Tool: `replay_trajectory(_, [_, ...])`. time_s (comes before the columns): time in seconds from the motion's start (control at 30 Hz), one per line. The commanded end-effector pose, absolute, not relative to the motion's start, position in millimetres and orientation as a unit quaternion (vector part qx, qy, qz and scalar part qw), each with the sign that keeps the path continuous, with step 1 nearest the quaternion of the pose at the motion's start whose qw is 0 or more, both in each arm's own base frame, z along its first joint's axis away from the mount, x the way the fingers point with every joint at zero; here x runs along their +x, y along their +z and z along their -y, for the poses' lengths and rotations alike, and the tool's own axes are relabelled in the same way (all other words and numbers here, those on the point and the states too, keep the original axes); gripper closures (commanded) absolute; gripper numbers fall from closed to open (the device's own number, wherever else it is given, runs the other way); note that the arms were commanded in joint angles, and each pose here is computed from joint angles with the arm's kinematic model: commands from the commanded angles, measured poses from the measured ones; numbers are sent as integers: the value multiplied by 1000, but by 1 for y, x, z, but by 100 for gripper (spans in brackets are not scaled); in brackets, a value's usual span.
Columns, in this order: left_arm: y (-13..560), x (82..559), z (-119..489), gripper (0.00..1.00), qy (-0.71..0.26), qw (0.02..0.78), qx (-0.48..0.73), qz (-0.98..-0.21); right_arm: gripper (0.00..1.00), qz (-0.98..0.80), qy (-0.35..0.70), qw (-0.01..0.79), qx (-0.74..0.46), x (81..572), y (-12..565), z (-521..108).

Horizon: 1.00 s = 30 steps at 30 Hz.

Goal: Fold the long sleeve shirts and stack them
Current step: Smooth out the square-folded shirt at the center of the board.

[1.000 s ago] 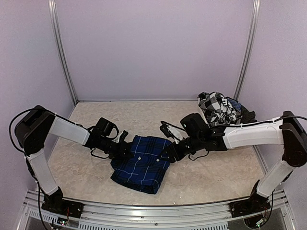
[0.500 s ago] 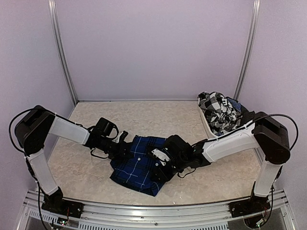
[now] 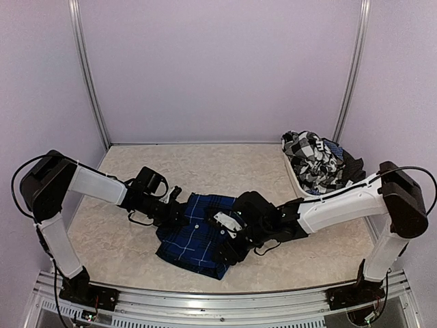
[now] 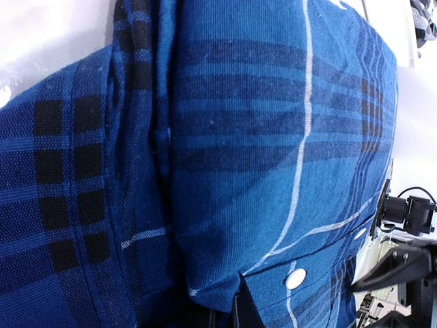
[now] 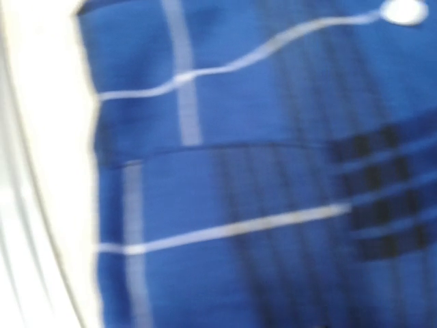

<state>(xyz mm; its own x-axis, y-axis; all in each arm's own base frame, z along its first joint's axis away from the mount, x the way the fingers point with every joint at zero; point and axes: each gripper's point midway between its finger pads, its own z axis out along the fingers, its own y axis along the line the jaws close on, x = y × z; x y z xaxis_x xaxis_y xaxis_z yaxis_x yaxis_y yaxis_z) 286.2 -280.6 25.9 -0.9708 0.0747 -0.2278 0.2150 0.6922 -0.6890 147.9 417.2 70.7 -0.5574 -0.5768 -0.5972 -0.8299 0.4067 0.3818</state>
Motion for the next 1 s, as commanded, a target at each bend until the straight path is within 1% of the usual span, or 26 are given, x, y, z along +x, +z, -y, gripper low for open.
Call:
replay_trajectory(0.0, [20, 286, 273, 100, -363, 85, 76, -925, 45, -813, 320, 166, -457, 123, 56, -413])
replay_trajectory(0.2, [19, 287, 271, 100, -360, 84, 73, -926, 51, -826, 286, 132, -467, 109, 20, -403])
replay_trajectory(0.3, [20, 289, 270, 100, -358, 86, 70, -927, 51, -831, 274, 117, -469, 104, 4, -396])
replay_trajectory(0.4, [19, 291, 268, 100, -352, 89, 67, -929, 48, -835, 265, 109, -471, 101, -4, -391])
replay_trajectory(0.47, [20, 291, 268, 100, -352, 88, 69, -929, 44, -835, 261, 113, -471, 102, -1, -391])
replay_trajectory(0.63, [37, 293, 276, 100, -379, 105, 89, -915, 36, -817, 285, 159, -475, 109, 43, -402])
replay_trajectory(0.67, [43, 294, 278, 97, -384, 114, 93, -911, 35, -812, 291, 169, -476, 110, 53, -405])
replay_trajectory(0.77, [68, 300, 280, 79, -394, 155, 105, -900, 32, -800, 307, 195, -477, 114, 79, -412])
replay_trajectory(0.97, [115, 309, 273, 58, -395, 238, 116, -880, 31, -791, 303, 230, -478, 129, 101, -420])
